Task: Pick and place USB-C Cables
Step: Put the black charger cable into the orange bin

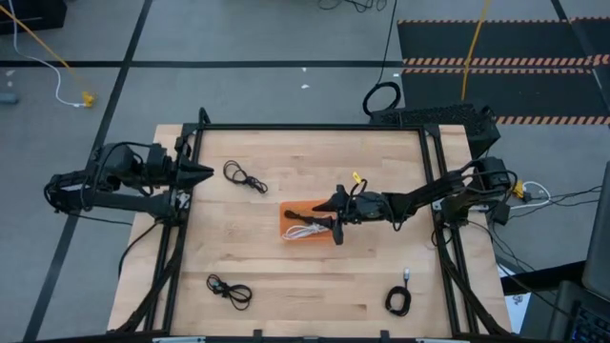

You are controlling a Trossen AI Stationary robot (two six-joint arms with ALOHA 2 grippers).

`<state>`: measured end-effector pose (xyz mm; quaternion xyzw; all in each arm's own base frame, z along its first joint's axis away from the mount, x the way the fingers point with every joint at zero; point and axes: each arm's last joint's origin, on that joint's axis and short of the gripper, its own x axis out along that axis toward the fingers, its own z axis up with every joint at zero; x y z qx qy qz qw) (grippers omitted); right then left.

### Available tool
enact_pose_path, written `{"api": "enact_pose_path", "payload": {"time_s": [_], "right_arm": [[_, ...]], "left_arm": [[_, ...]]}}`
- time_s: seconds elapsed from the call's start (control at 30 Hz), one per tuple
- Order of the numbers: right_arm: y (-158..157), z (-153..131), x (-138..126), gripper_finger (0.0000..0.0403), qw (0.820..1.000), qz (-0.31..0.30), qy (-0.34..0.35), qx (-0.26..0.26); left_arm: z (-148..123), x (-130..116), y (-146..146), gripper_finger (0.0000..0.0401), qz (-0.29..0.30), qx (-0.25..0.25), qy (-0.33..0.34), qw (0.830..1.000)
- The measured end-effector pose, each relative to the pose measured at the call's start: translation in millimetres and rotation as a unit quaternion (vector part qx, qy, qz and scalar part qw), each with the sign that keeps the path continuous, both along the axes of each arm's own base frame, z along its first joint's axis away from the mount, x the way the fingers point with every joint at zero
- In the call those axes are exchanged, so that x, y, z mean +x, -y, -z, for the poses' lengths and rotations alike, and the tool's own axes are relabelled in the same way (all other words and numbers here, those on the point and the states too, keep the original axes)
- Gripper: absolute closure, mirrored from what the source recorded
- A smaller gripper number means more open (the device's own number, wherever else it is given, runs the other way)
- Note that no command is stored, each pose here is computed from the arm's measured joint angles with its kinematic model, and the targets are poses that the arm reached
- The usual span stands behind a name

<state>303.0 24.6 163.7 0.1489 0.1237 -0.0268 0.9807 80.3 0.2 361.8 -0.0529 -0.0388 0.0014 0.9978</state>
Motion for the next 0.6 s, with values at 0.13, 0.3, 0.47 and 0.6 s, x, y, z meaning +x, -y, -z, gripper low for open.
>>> {"api": "enact_pose_path", "payload": {"time_s": [0.13, 0.3, 0.47, 0.6], "right_arm": [[0, -12, -4, 0.0233, 1.000, -0.001, 0.013, 0.002], [1, -19, -9, 0.0233, 1.000, -0.002, 0.007, 0.000], [1, -17, -9, 0.0233, 1.000, -0.008, -0.005, -0.023], [1, -13, -10, 0.0233, 0.999, -0.014, -0.028, -0.045]], "left_arm": [[-6, 7, 0, 0.0359, 0.001, -0.007, 0.026, 1.000], [-7, 20, 0, 0.0359, 0.002, -0.014, 0.027, 1.000], [1, 41, 1, 0.0359, 0.010, -0.023, -0.017, 1.000], [7, 57, 0, 0.0359, -0.006, -0.017, -0.047, 0.999]]}}
